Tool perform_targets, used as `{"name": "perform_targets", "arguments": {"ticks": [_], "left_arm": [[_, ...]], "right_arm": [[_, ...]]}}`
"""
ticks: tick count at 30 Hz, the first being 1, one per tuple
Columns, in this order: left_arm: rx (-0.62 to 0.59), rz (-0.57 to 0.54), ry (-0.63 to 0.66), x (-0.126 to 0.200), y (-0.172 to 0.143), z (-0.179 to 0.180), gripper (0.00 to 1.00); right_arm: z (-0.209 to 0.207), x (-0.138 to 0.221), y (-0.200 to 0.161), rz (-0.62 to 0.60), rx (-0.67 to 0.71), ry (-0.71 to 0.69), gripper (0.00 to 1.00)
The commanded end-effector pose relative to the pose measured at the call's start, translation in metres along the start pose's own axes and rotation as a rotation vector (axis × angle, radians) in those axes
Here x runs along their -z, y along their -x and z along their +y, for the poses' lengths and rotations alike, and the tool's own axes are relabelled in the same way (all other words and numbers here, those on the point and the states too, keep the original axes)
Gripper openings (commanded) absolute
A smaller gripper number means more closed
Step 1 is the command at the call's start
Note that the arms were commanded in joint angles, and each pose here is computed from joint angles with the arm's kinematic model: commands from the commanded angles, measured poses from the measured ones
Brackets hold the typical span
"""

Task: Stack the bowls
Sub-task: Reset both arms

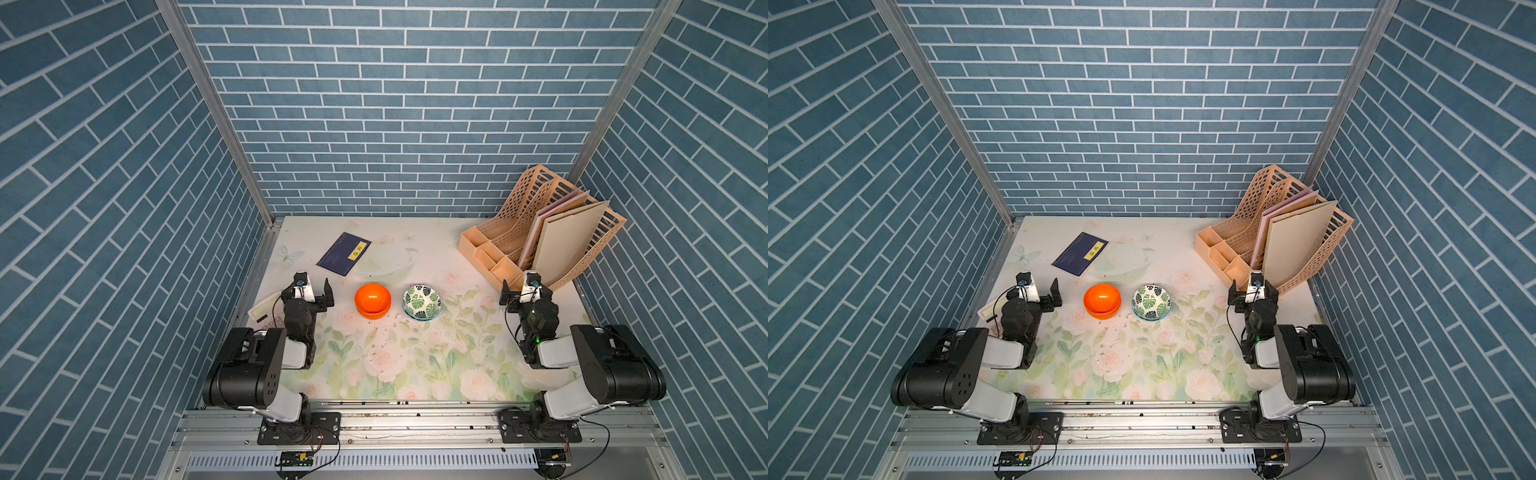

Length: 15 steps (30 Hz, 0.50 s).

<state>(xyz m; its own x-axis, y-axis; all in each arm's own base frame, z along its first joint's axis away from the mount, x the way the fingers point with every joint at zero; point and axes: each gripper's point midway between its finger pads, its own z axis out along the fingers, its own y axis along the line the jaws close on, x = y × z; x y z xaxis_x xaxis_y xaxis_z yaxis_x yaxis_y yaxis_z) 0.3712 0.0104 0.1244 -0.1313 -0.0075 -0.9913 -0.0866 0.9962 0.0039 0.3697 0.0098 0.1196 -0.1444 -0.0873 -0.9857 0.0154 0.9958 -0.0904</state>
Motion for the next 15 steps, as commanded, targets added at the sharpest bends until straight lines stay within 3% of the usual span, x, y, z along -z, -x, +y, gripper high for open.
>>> {"name": "perform_targets", "arguments": {"ticks": [1,15], "left_arm": [[-0.004,-0.036,-0.018,0.0013,0.008,-0.0028,1.0],[-0.004,-0.033,-0.024,0.0003,0.0074,-0.004,1.0]], "right_arm": [[-0.0008,-0.0006,0.0071,-0.031,0.01,-0.001,1.0],[-0.001,-0.0005,0.0077,-0.033,0.011,-0.002,1.0]]}}
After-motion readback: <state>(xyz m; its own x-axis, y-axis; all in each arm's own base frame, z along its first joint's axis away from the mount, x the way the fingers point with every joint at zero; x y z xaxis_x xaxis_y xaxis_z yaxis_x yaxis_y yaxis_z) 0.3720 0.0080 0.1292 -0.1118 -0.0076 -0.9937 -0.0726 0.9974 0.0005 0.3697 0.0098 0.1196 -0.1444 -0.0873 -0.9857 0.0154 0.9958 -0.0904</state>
